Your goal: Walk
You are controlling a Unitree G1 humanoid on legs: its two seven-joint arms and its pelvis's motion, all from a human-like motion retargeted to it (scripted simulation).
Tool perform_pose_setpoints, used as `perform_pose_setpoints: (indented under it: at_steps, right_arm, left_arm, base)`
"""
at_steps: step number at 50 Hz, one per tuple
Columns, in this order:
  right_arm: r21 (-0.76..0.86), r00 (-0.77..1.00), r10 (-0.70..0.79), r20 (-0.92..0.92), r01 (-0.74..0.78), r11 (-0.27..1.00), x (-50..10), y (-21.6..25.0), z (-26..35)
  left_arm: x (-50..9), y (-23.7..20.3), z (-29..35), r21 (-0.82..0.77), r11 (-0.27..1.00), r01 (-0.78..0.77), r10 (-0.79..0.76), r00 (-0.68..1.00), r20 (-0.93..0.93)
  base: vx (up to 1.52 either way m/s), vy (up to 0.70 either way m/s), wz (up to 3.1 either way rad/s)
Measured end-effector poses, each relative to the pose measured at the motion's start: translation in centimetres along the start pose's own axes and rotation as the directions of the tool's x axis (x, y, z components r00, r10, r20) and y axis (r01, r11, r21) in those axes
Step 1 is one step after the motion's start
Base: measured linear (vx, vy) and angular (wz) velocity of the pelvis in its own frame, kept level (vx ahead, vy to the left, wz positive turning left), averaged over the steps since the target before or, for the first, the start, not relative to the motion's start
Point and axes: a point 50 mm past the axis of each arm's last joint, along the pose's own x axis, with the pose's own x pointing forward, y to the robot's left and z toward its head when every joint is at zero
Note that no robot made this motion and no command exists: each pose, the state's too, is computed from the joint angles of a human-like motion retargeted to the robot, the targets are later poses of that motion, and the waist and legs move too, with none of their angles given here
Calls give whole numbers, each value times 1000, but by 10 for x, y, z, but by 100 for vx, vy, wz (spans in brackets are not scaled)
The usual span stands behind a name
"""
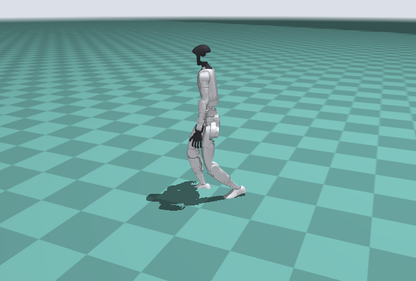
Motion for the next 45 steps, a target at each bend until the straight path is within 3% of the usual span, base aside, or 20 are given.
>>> perform_pose_setpoints:
  at_steps: [23,45]
  right_arm:
    - [-97,998,59,1,-59,993,0,9,1]
    - [-139,996,85,14,-82,987,1,6,12]
  left_arm:
    - [-1,-1,-9,152,988,37,-35,999,-19]
    - [0,-1,0,190,981,33,-32,999,-4]
  base:
    - [25,-8,14]
    - [9,2,75]
